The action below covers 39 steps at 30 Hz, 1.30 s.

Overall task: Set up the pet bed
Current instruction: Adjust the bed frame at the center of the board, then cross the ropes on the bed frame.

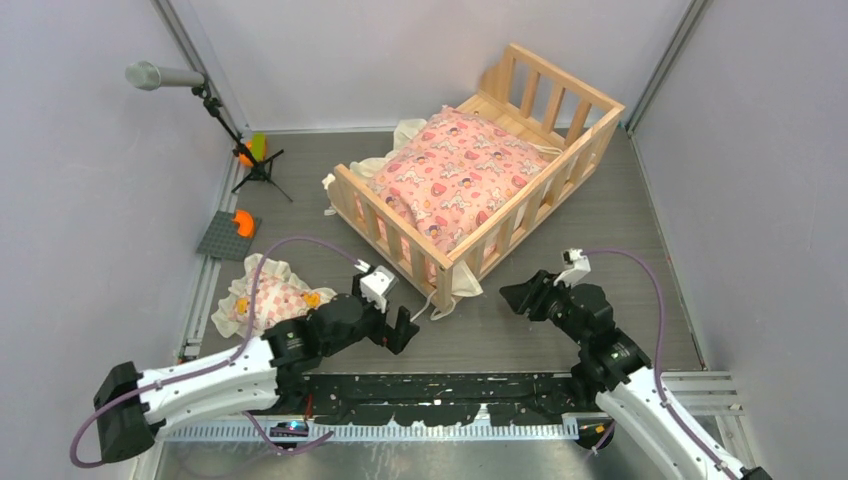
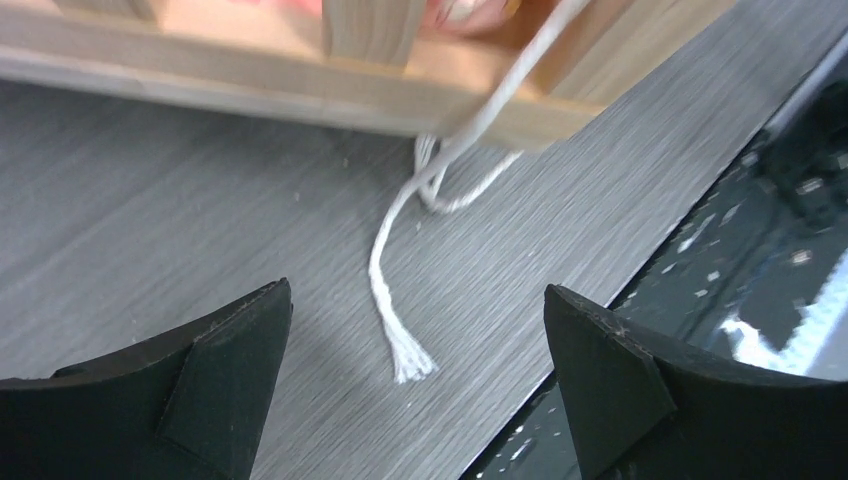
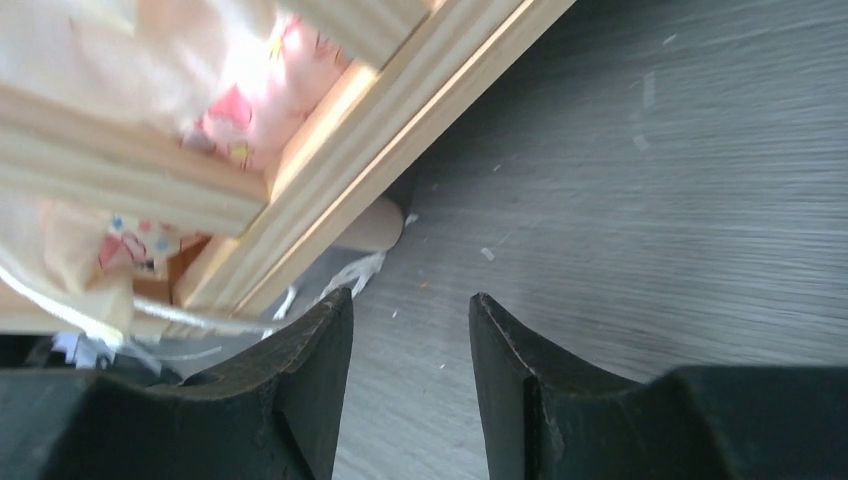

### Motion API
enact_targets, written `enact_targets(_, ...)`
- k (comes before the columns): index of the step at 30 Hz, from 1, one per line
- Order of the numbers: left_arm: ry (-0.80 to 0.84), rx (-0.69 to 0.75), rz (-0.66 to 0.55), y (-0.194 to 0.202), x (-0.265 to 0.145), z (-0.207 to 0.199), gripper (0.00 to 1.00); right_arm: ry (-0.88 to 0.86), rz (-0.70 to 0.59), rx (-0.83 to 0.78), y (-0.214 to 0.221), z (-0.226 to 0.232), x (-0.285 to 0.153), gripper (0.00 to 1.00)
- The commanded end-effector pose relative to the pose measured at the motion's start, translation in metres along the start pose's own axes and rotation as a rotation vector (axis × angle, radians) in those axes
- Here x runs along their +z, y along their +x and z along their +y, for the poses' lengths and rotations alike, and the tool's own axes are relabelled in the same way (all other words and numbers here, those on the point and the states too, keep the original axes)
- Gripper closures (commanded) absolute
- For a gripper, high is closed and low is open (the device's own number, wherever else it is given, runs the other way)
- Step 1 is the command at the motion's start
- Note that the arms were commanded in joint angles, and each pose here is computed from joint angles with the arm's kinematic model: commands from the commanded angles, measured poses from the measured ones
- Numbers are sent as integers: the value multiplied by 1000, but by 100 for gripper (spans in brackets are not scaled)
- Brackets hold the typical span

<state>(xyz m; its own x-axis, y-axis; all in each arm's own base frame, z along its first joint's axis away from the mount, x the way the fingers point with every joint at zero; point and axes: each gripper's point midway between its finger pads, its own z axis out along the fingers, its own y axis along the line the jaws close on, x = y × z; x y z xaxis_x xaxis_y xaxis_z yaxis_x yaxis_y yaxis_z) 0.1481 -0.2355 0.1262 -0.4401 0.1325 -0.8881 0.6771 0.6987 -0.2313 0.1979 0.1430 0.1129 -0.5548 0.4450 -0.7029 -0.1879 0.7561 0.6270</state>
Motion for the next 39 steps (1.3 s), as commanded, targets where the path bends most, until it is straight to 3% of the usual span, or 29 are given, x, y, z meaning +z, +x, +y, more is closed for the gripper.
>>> enact_targets(1, -8, -38, -46, -3, 22, -2, 1, -249, 25, -54, 12, 42, 8, 48)
enact_targets(6, 5, 6, -44, 1, 45, -6, 3, -385, -23, -126, 35, 67, 20, 48)
enact_targets(11, 3, 49, -36, 6, 57, -4, 3, -385, 29, -248, 62, 81, 32, 48)
enact_targets(18, -55, 94, -78, -2, 62, 6, 4, -385, 16, -238, 77, 85, 51, 48)
enact_targets(32, -71, 127, -69, 1, 62, 12, 12, -507, -38, -281, 80, 119, 51, 49)
enact_targets(39, -74, 130, -69, 0, 64, 13, 13, -449, -76, -298, 73, 113, 58, 56)
